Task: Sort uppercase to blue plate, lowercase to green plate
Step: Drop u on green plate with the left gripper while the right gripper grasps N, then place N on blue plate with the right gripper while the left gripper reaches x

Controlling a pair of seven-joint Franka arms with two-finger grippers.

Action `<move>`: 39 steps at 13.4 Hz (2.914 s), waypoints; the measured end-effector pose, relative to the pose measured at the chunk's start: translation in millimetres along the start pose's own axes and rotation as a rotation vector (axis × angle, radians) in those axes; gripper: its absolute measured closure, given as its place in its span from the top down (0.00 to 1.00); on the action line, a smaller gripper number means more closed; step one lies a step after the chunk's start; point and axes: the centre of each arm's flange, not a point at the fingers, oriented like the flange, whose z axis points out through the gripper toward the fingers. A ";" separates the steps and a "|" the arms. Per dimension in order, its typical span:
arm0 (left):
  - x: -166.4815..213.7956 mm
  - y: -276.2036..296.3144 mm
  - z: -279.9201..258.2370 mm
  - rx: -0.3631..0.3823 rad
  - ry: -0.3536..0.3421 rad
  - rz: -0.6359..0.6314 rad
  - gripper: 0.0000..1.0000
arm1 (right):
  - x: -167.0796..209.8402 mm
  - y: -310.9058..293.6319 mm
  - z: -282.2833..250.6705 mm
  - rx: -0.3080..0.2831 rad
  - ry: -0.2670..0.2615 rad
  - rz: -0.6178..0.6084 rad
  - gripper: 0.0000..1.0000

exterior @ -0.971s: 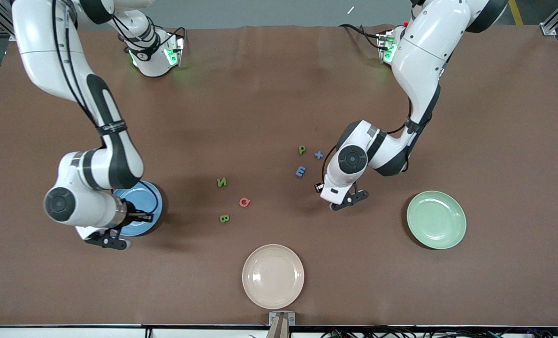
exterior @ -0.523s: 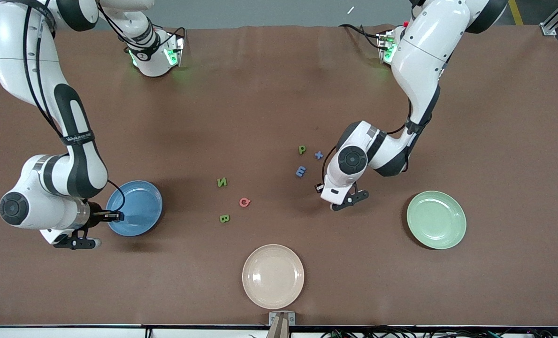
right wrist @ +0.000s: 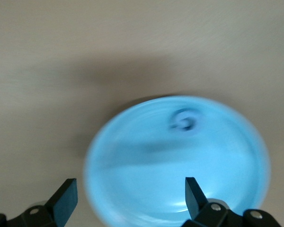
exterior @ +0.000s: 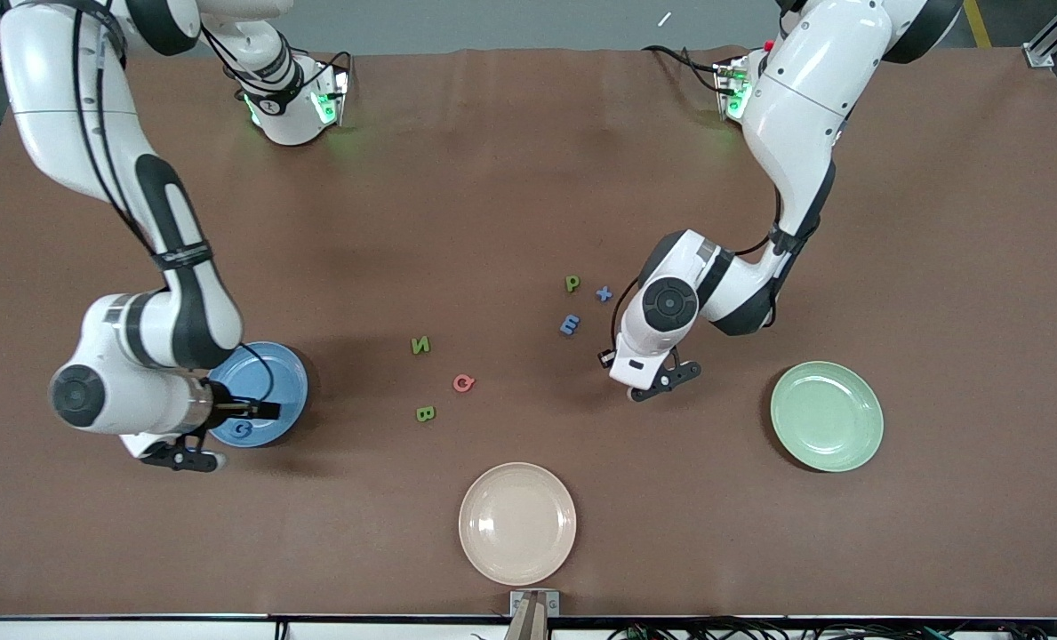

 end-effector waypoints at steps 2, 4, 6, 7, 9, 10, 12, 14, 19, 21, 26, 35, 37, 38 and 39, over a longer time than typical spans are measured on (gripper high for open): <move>15.0 -4.1 -16.4 -0.014 0.029 -0.014 0.26 | -21.6 -63.5 4.9 -0.008 0.007 0.092 1.00; 37.2 -16.3 -37.4 -0.016 0.082 -0.022 0.26 | -47.2 -121.8 10.2 -0.012 0.018 0.113 1.00; 65.5 -34.4 -56.9 -0.011 0.139 -0.031 0.26 | -75.5 -169.5 20.5 -0.017 0.024 0.081 1.00; 79.4 -43.7 -65.1 -0.009 0.158 -0.032 0.26 | -89.2 -187.1 29.5 -0.020 0.028 0.060 1.00; 103.4 -59.5 -79.1 -0.006 0.174 -0.020 0.26 | -113.2 -208.6 52.3 -0.021 0.042 0.023 1.00; 114.0 -66.5 -86.1 -0.002 0.177 -0.009 0.26 | -122.7 -212.8 63.4 -0.021 0.048 0.010 1.00; 140.1 -86.0 -103.3 0.004 0.188 0.024 0.26 | -136.1 -211.3 80.6 -0.023 0.054 -0.001 1.00; 168.6 -113.7 -115.9 0.009 0.200 0.069 0.26 | -143.7 -204.5 87.5 -0.029 0.049 -0.001 1.00; 222.2 -190.7 -113.6 0.041 0.187 0.182 0.26 | -168.2 -198.3 112.1 -0.015 0.086 -0.020 0.94; 234.2 -210.6 -99.1 0.056 0.170 0.183 0.26 | -174.7 -203.5 109.4 -0.009 0.097 -0.032 0.70; 250.4 -244.9 -70.9 0.084 0.134 0.156 0.28 | -182.2 -207.0 102.8 -0.010 0.097 -0.043 0.33; 233.6 -229.3 -109.6 0.085 0.110 0.181 1.00 | -119.7 -154.5 29.2 -0.008 0.103 -0.044 0.33; 208.8 -199.8 -137.3 0.070 0.094 0.190 1.00 | -83.9 -104.5 3.3 -0.006 0.098 -0.082 0.33; 194.3 -182.8 -144.8 0.060 0.084 0.190 1.00 | -69.5 -78.4 -2.4 -0.006 0.102 -0.105 0.33; 178.9 -165.4 -147.7 0.047 0.075 0.184 1.00 | -57.9 -52.2 -5.0 -0.008 0.104 -0.128 0.33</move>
